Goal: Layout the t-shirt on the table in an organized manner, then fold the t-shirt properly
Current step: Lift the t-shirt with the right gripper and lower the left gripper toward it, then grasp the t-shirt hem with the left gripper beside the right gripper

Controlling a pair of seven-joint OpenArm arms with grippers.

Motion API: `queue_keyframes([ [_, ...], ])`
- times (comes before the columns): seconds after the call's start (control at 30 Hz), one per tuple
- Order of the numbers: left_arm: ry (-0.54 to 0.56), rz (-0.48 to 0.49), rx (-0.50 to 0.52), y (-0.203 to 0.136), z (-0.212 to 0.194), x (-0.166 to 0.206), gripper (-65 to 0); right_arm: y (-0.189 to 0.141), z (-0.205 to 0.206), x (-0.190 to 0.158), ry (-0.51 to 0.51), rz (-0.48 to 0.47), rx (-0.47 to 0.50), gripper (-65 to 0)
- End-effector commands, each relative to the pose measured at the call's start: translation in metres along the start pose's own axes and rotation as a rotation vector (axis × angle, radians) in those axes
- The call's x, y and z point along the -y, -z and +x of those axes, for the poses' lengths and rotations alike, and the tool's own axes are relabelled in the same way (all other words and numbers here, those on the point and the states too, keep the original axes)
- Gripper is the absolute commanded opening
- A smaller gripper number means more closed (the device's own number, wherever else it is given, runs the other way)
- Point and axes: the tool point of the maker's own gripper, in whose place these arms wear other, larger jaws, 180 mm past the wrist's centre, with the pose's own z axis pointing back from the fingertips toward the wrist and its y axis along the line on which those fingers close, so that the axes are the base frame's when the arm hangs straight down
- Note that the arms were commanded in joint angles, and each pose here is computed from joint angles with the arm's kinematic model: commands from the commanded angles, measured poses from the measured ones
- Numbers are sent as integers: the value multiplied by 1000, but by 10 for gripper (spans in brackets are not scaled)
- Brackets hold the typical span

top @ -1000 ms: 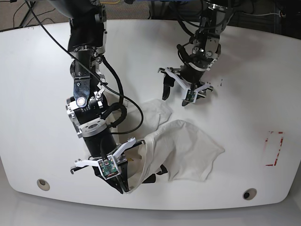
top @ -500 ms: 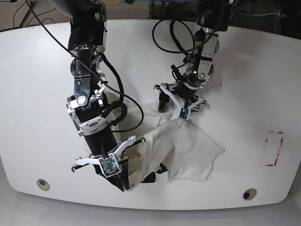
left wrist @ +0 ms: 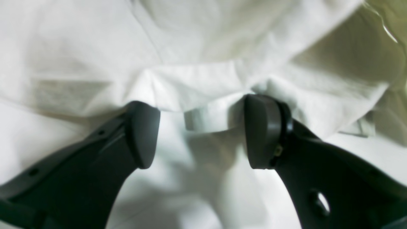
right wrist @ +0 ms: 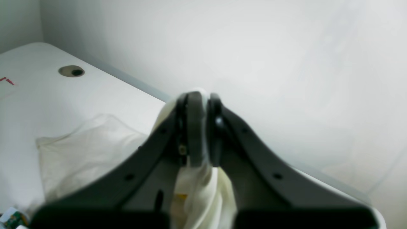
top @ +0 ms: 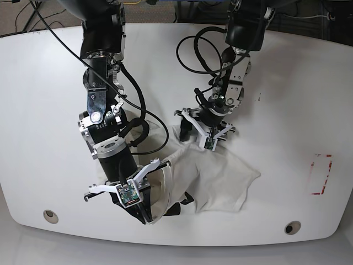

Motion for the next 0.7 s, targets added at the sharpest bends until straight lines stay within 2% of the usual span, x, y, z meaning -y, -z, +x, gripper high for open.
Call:
queue_keyframes([
  [0.0, -13, -19, 2, 4, 6, 9, -269, 0, 27, 6, -7, -15, 88, -650],
  [0.17, -17, -28, 1, 4, 6, 15, -292, -1, 27, 6, -6, -15, 90, -650],
  [0.37, -5, -50, -5, 4, 3, 25, -490, -1, 30, 6, -7, -16, 95, -650],
  [0.43, -2, -55, -6, 4, 2, 27, -521, -1, 30, 6, -7, -16, 95, -650],
  [0.67, -14, -58, -34, -2, -14, 31, -515, -1, 30, 6, -7, -16, 95, -650],
])
